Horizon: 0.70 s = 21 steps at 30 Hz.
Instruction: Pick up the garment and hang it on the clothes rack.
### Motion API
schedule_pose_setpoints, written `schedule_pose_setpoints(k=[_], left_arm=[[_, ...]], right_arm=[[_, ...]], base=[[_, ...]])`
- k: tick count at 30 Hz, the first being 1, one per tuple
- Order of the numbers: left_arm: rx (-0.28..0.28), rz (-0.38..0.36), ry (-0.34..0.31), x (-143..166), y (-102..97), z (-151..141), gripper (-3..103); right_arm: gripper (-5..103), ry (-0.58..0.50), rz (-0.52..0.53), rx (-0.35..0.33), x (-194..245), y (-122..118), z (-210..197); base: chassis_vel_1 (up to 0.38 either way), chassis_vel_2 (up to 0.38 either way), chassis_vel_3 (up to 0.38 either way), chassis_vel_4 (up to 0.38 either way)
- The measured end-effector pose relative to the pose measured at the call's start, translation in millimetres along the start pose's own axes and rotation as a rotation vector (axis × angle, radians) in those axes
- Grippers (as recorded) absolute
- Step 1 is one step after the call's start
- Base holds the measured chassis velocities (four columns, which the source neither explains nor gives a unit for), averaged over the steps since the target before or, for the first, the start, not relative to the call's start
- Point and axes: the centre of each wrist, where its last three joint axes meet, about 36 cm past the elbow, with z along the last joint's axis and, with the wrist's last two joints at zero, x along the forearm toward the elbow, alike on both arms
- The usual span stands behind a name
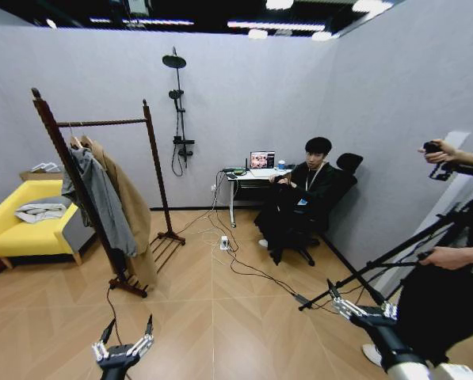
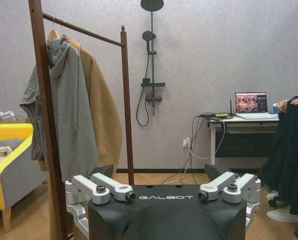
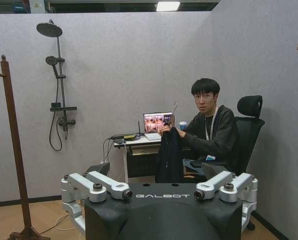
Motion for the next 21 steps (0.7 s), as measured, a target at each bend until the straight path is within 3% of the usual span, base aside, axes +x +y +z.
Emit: schedule_pose_setpoints(k=[21], left_arm=[[0.0, 0.0, 0.0, 0.0, 0.0, 0.0, 100]], right_arm=[[100, 0.004, 0.002, -0.007, -1.0, -0.5, -1.0]], base=[[0.0, 0.0, 0.0, 0.0]])
